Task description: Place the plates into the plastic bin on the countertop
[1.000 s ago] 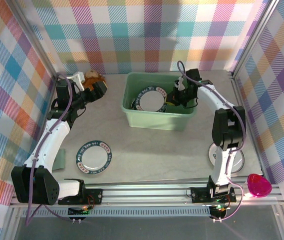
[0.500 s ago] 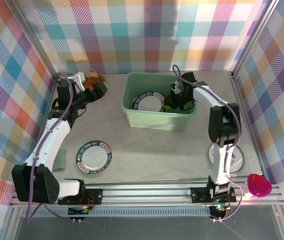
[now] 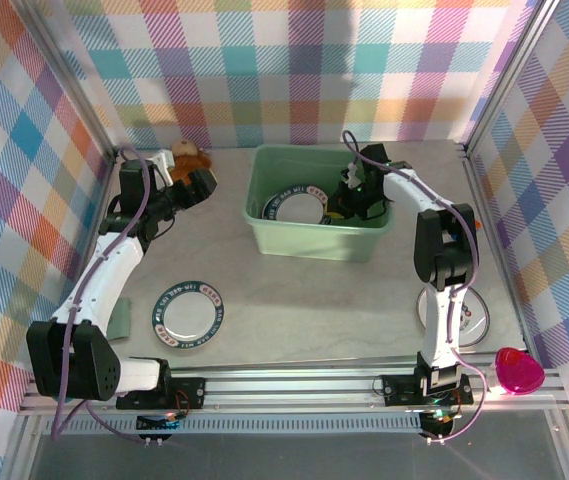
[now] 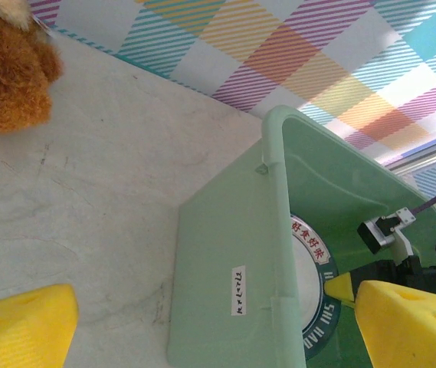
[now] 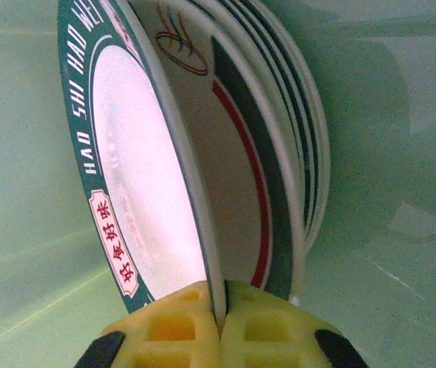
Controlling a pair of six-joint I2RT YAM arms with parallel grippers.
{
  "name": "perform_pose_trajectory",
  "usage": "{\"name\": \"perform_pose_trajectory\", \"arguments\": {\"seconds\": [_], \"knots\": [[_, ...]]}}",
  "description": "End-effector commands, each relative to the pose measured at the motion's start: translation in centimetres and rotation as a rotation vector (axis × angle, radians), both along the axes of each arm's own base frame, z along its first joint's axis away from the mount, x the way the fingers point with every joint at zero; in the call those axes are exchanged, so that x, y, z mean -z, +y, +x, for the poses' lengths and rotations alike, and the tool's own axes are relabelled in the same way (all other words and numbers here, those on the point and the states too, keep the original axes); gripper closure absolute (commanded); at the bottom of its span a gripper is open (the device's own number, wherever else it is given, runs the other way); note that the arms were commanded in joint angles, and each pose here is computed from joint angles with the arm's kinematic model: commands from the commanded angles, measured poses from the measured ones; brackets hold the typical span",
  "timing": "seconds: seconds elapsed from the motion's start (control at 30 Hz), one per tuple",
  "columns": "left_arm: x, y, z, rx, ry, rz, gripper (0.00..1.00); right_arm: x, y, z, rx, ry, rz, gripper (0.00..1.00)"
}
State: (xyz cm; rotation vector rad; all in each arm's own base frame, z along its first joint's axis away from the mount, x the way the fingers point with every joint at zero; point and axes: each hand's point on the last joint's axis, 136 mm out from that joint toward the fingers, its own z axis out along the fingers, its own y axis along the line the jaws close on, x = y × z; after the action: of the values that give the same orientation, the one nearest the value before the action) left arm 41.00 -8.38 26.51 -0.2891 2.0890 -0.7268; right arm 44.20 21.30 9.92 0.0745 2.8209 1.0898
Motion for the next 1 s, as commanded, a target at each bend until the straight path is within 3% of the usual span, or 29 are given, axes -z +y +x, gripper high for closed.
{"name": "perform_pose_trajectory", "arguments": {"seconds": [0.0, 0.27, 0.7, 0.97], "knots": [[-0.5, 0.6, 0.5, -0.005, -0.012, 0.019, 0.07, 0.1, -0.1, -0.2, -0.011, 0.01, -0.034, 0.94], [-0.6, 0.4, 1.0, 0.003, -0.005, 0.014, 0.07, 0.1, 0.0, -0.3, -0.005, 0.014, -0.037, 0.84], [-0.7, 0.5, 0.1, -0.003, 0.0, 0.017, 0.07, -1.8, 0.9, -0.4, -0.025, -0.036, 0.007, 0.48], [-1.1, 0.7, -0.9, -0.005, 0.001, 0.032, 0.07, -2.7, 1.8, -0.2, -0.046, -0.061, 0.05, 0.37]]}}
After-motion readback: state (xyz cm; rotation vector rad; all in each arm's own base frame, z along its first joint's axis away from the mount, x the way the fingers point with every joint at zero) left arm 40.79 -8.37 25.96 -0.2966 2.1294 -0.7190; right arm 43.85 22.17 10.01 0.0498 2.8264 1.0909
